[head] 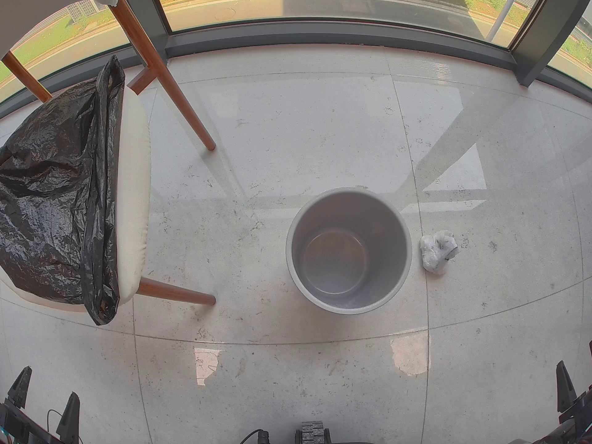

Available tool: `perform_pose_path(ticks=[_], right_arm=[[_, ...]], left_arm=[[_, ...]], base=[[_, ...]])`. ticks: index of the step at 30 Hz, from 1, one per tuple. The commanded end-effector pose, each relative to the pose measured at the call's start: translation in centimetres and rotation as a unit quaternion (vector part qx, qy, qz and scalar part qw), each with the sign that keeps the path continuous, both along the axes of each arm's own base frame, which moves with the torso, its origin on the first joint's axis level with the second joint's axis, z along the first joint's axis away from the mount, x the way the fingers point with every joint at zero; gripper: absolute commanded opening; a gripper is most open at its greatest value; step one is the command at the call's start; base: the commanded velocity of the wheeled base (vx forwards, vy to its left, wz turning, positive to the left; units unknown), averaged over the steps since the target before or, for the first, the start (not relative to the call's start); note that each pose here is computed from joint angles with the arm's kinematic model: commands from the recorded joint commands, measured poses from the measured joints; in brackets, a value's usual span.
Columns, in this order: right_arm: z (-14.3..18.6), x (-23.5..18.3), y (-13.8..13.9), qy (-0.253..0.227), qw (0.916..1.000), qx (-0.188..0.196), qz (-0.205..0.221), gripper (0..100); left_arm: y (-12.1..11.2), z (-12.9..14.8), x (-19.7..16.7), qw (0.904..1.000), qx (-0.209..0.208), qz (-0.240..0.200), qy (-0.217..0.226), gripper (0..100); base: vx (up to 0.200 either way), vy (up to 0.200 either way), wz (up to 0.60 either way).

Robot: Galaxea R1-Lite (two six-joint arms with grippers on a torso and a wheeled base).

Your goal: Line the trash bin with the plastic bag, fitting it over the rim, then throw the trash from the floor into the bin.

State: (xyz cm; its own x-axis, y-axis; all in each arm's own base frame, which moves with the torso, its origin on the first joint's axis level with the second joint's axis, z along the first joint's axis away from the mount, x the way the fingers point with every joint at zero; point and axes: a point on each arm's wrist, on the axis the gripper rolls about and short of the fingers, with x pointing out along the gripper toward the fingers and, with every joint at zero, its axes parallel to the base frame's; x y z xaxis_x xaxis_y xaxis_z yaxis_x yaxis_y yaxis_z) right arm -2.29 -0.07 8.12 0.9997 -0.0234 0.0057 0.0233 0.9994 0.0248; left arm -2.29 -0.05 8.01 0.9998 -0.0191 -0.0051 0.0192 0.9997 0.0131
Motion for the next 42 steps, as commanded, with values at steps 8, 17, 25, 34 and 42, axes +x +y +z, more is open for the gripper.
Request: perform_pose_path(ticks=[8,17,25,34,42], right_arm=[[-0.5,0.0,0.0,0.001,1.0000,0.001,-0.001,100],[-0.5,0.0,0.0,0.001,1.0000,0.001,-0.001,100],[-0.5,0.0,0.0,0.001,1.0000,0.001,-0.001,100],[-0.5,0.0,0.0,0.000,1.0000,0.001,-0.001,100],[-0.5,0.0,0.0,0.000,1.0000,0.001,-0.001,100]], left_arm=[[-0.1,1.1,-0.1,0.9967,0.012,-0.028,-0.075,100],[-0.2,1.8,-0.3,0.9926,0.065,-0.032,-0.098,100],[0.0,6.3,-1.1,0.9891,0.060,-0.079,-0.108,100],[-0.1,9.6,1.0,0.9943,0.021,-0.093,-0.049,100],[-0.2,10.3,1.5,0.9949,0.021,-0.089,-0.042,100]], base=[[0.000,0.000,0.00],[0.000,0.000,0.00],[0.000,0.000,0.00],[0.000,0.000,0.00],[0.000,0.000,0.00]])
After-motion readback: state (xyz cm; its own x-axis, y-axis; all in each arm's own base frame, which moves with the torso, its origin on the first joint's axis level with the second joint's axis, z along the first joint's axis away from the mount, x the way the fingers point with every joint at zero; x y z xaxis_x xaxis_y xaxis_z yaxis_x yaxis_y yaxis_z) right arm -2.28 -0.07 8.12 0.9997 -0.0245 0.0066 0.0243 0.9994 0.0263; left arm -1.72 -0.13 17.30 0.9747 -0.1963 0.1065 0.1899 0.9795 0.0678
